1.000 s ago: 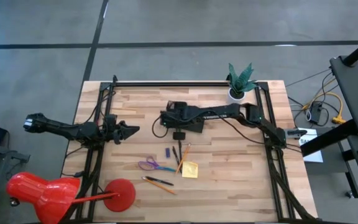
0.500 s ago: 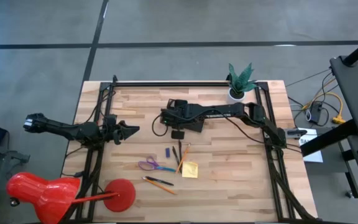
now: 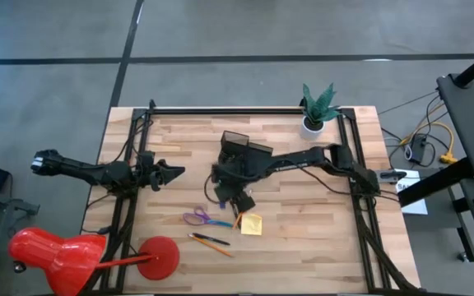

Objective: Pick and place office supplies into organizer
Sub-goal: Put the blue eraser into the desk organizer

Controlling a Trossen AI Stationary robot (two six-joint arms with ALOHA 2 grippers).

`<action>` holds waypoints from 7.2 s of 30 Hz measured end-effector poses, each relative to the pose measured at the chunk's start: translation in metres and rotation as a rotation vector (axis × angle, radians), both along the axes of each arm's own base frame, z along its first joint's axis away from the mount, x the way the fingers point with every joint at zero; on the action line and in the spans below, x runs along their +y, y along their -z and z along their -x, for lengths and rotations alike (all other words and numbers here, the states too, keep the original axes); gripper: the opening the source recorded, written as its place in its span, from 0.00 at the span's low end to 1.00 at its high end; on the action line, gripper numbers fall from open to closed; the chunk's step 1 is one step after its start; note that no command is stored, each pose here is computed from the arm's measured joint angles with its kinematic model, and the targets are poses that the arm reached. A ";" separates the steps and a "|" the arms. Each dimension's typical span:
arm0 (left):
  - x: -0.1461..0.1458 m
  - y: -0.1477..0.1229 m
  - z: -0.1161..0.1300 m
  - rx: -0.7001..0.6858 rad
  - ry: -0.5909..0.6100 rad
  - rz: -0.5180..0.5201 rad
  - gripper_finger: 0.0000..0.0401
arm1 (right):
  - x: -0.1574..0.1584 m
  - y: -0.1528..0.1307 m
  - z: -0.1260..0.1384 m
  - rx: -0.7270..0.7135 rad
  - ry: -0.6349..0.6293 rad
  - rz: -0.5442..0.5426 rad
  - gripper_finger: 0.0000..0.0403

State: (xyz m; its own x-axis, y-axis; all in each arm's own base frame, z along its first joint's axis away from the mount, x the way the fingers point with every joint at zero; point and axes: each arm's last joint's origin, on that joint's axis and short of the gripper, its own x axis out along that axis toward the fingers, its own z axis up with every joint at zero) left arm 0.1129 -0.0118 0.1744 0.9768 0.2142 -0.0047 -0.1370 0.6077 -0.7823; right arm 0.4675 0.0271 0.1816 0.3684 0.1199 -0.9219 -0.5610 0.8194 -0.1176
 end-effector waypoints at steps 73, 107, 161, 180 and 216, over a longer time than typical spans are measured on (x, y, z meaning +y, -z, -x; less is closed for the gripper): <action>-0.002 0.000 -0.001 0.000 0.054 -0.015 0.16 | 0.022 0.053 -0.031 -0.154 0.986 -0.300 0.38; -0.005 0.000 -0.001 0.006 0.164 -0.017 0.16 | 0.036 -0.011 0.014 -0.280 1.258 0.066 0.40; -0.005 0.010 -0.001 0.094 0.173 0.053 0.16 | 0.006 0.003 0.030 0.099 1.981 -0.345 0.25; -0.005 0.005 0.001 0.056 0.185 0.058 0.16 | 0.016 0.020 -0.012 0.139 1.999 -0.104 0.40; -0.006 0.004 0.002 0.048 0.239 0.059 0.16 | 0.025 0.042 -0.021 0.127 1.921 -0.128 0.42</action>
